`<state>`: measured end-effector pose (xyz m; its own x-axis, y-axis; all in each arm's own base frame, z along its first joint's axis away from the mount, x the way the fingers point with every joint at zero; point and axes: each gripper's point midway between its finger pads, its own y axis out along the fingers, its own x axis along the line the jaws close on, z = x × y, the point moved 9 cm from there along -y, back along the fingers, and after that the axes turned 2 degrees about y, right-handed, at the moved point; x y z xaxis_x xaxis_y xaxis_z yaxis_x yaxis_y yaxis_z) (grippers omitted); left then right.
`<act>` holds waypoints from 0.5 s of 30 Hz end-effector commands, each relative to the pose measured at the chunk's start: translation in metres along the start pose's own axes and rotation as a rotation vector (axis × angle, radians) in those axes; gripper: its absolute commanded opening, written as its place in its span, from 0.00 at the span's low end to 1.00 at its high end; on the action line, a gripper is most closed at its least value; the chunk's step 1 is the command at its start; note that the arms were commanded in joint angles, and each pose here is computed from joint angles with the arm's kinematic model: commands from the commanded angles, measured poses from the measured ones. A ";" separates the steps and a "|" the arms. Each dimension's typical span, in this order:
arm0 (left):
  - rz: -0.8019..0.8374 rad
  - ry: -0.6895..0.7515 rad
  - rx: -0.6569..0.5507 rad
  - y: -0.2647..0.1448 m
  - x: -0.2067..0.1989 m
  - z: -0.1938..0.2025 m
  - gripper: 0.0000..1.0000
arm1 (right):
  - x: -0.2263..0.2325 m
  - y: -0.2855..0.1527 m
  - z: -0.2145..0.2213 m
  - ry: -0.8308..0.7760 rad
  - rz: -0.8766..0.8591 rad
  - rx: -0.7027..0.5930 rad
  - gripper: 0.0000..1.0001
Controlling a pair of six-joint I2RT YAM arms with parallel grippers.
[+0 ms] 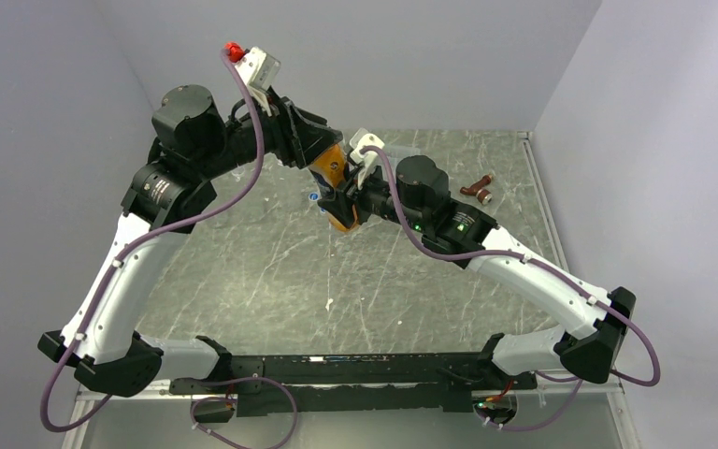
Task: Screw on the bottle caps
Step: Screw the bottle cap onto the plastic bottle.
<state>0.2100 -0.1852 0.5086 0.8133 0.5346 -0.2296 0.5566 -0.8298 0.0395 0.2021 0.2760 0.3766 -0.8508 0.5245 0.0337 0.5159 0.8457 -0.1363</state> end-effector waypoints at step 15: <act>0.006 0.027 -0.053 -0.008 -0.007 -0.015 0.39 | 0.002 -0.001 -0.023 0.002 -0.001 -0.068 0.00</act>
<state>0.2106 -0.1849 0.5085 0.8087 0.5415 -0.2298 0.5636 -0.8251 0.0390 0.2023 0.2762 0.3765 -0.8511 0.5238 0.0339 0.5153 0.8461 -0.1366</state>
